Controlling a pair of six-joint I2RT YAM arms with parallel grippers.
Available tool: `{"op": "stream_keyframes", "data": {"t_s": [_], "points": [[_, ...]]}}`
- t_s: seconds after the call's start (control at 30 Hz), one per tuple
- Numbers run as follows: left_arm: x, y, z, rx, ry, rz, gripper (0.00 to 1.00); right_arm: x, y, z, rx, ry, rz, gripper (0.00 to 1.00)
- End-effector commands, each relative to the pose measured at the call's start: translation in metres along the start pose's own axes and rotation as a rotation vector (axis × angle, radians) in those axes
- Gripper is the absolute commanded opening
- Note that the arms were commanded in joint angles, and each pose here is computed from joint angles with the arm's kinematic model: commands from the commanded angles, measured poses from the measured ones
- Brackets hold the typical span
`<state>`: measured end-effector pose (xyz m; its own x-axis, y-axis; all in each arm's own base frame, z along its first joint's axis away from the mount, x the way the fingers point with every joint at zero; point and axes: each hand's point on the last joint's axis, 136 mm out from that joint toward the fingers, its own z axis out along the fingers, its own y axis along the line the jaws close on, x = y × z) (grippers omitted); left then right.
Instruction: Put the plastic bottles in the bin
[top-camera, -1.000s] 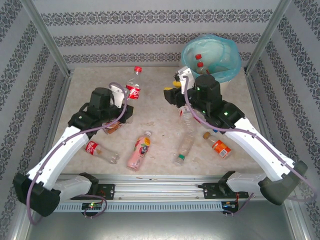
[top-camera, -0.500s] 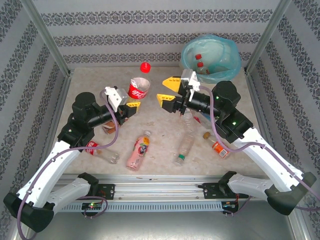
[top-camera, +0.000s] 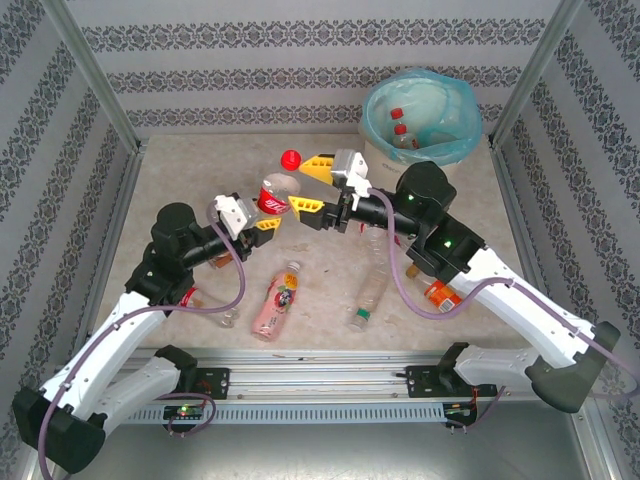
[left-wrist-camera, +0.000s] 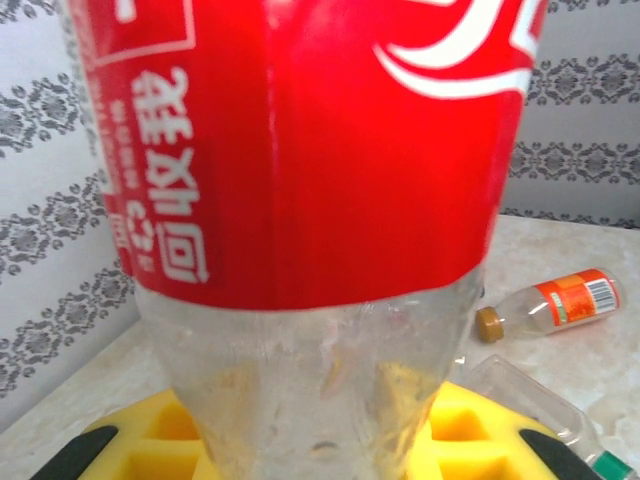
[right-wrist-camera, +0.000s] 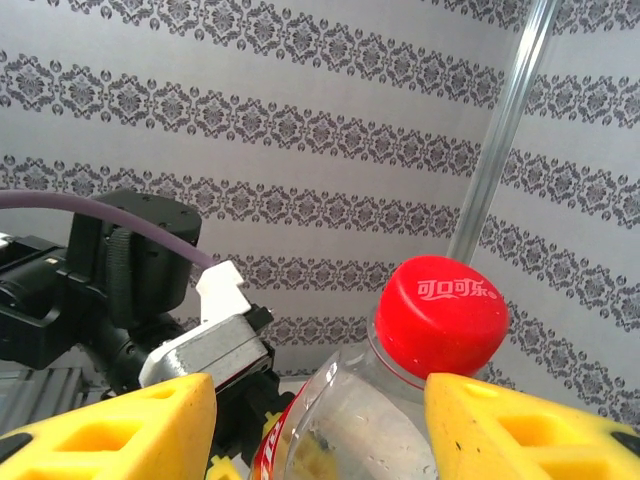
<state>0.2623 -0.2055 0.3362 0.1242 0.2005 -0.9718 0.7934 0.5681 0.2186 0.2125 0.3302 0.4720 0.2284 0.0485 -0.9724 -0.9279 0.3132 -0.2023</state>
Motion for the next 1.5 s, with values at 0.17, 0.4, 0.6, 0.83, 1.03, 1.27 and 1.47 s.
{"op": "stream_keyframes", "data": {"t_s": [0.17,0.4,0.6,0.83,1.03,1.27,1.47], "points": [[-0.022,0.008,-0.014,-0.107,-0.117,0.121,0.00,-0.025,-0.017,0.010,0.116,-0.076,-0.083,0.59],[-0.018,0.008,-0.017,-0.124,-0.112,0.142,0.00,-0.032,-0.002,0.010,0.029,-0.103,-0.087,0.72],[-0.014,0.008,-0.015,-0.121,-0.105,0.150,0.00,-0.038,0.013,0.013,-0.074,-0.115,-0.077,0.60],[-0.016,0.008,-0.017,-0.125,-0.113,0.154,0.00,-0.040,0.018,0.015,-0.117,-0.112,-0.058,0.50],[-0.017,0.007,-0.020,-0.130,-0.122,0.165,0.00,-0.037,0.006,0.020,-0.058,-0.089,-0.028,0.61],[-0.020,0.005,-0.020,-0.120,-0.132,0.158,0.00,-0.049,0.016,0.026,-0.164,-0.097,0.029,0.47],[-0.023,0.007,-0.023,-0.137,-0.139,0.159,0.00,-0.045,0.013,0.027,-0.148,-0.079,0.031,0.43]]}}
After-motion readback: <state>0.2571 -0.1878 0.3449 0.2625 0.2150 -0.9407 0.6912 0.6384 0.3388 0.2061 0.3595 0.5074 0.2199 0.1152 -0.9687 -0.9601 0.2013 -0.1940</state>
